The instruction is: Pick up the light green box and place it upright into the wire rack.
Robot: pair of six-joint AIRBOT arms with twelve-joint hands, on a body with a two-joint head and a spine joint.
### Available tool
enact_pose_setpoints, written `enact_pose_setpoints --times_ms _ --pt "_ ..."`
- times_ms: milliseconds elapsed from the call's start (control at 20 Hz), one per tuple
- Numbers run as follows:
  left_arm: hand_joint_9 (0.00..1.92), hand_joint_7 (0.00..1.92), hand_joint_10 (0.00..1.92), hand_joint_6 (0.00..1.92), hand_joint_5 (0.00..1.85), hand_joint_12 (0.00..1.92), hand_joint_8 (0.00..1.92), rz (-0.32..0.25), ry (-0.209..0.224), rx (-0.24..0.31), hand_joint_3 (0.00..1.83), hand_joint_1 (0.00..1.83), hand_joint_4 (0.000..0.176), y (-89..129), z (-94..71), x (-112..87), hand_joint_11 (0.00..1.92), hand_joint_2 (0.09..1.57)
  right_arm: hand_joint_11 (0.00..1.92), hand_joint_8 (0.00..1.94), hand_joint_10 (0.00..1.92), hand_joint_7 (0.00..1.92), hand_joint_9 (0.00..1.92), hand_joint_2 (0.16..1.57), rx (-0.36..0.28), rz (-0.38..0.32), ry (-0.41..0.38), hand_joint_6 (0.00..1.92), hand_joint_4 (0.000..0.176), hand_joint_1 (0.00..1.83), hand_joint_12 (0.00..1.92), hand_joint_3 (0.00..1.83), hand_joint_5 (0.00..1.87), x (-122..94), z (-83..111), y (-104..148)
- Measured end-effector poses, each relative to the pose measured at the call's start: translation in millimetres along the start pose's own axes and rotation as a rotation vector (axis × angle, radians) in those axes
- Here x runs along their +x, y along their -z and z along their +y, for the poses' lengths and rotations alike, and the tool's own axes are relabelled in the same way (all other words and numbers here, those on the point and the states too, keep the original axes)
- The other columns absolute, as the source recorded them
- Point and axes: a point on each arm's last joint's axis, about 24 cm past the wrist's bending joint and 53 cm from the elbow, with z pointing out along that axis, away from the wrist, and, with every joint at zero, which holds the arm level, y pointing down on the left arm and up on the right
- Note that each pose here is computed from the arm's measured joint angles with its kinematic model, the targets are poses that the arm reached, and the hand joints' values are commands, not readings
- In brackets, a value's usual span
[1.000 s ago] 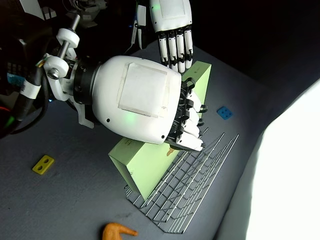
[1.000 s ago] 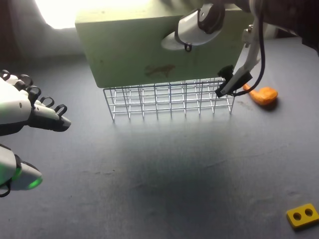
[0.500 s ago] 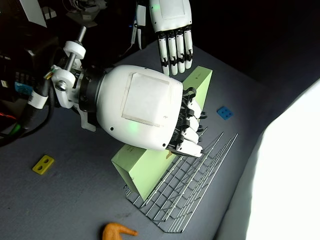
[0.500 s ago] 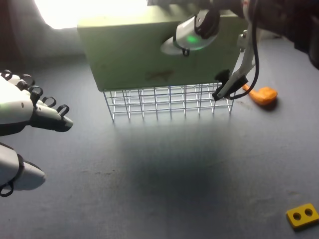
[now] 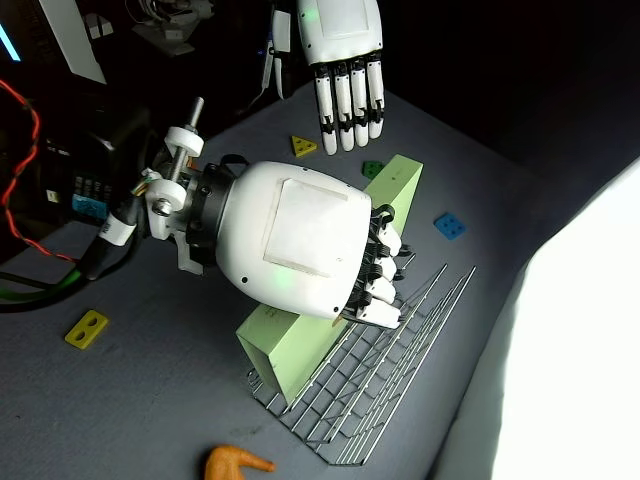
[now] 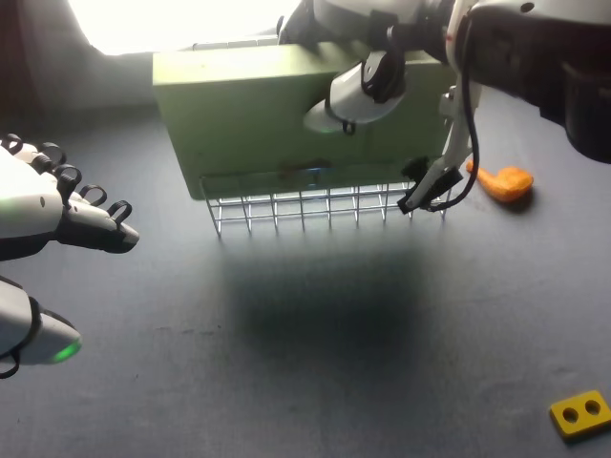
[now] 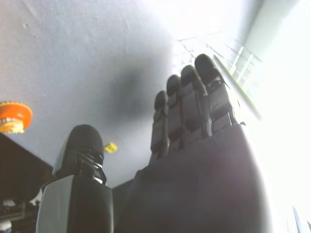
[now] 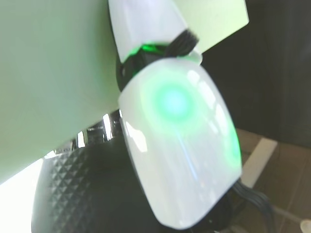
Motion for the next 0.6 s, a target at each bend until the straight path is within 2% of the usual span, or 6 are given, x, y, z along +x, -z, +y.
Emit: enact_pose_setpoints --times_ms 100,150,200,550,600 --pt "0.22 0.24 0.00 0.00 0.20 0.63 0.00 0.001 0.000 0.000 0.00 0.38 0.004 0 0.0 0.3 0.00 1.26 0.51 1.21 1.34 0.96 0.77 1.12 0.007 0.001 0.002 0.82 0.000 1.24 1.79 0.00 1.02 1 -4.0 -2" --pt "0.22 0.25 0.00 0.00 0.20 0.65 0.00 0.001 0.000 0.000 0.00 0.36 0.000 0 0.0 0.4 0.00 1.27 0.50 1.20 1.42 0.92 0.76 1.15 0.016 0.001 0.004 0.95 0.000 1.34 1.76 0.00 0.92 2 -8.8 -3" --pt "0.22 0.25 0.00 0.00 0.20 0.65 0.00 0.001 0.000 0.000 0.00 0.36 0.000 0 0.1 0.4 0.00 1.27 0.50 1.21 1.44 0.90 0.76 1.16 0.018 -0.001 0.004 0.99 0.000 1.36 1.74 0.00 0.89 2 -9.6 -4" --pt "0.20 0.25 0.00 0.00 0.22 0.61 0.00 0.002 0.000 -0.001 0.00 0.37 0.000 0 0.2 0.6 0.00 1.26 0.49 1.15 1.43 0.93 0.77 1.15 0.048 0.005 0.011 0.99 0.000 1.37 1.77 0.00 0.90 4 -26.8 -5" --pt "0.21 0.25 0.00 0.00 0.20 0.63 0.00 0.002 0.000 -0.001 0.00 0.35 0.001 0 0.2 0.7 0.00 1.26 0.44 1.20 1.53 0.89 0.74 1.18 0.052 0.006 0.013 1.04 0.000 1.36 1.82 0.00 0.82 5 -29.5 -5"
